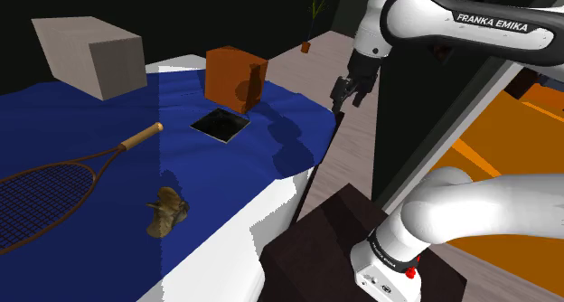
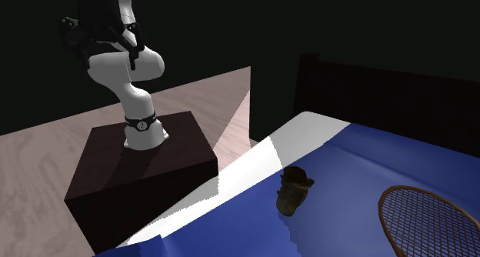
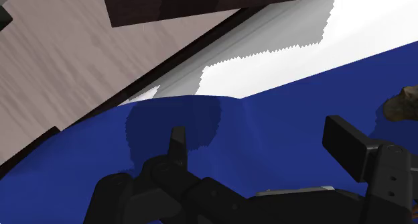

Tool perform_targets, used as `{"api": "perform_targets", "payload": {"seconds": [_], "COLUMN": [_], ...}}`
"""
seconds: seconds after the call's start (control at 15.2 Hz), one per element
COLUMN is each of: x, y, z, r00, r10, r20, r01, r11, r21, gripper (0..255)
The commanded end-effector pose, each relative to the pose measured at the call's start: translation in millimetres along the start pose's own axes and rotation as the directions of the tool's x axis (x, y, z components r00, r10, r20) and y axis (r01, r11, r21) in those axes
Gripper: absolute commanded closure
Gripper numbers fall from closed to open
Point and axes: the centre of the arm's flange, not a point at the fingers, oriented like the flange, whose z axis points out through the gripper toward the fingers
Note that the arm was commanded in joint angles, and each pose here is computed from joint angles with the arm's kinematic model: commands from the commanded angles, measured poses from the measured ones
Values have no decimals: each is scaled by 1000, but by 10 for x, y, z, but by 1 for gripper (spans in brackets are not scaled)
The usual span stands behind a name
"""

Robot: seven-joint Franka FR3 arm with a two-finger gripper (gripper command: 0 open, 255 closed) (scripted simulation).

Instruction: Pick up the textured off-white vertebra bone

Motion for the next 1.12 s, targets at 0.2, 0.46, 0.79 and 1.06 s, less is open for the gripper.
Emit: {"api": "perform_targets", "payload": {"seconds": [0.2, 0.46, 0.79, 1.06], "x": [130, 307, 535, 724], "y": [-371, -860, -1464, -1940], "z": [137, 329, 581, 794], "r00": [1000, 999, 998, 997], "r10": [11, 26, 45, 60], "r20": [8, 19, 32, 42], "r01": [-11, -26, -43, -58], "r11": [1000, 999, 998, 996], "r21": [-12, -27, -47, -63], "gripper": [0, 0, 0, 0]}}
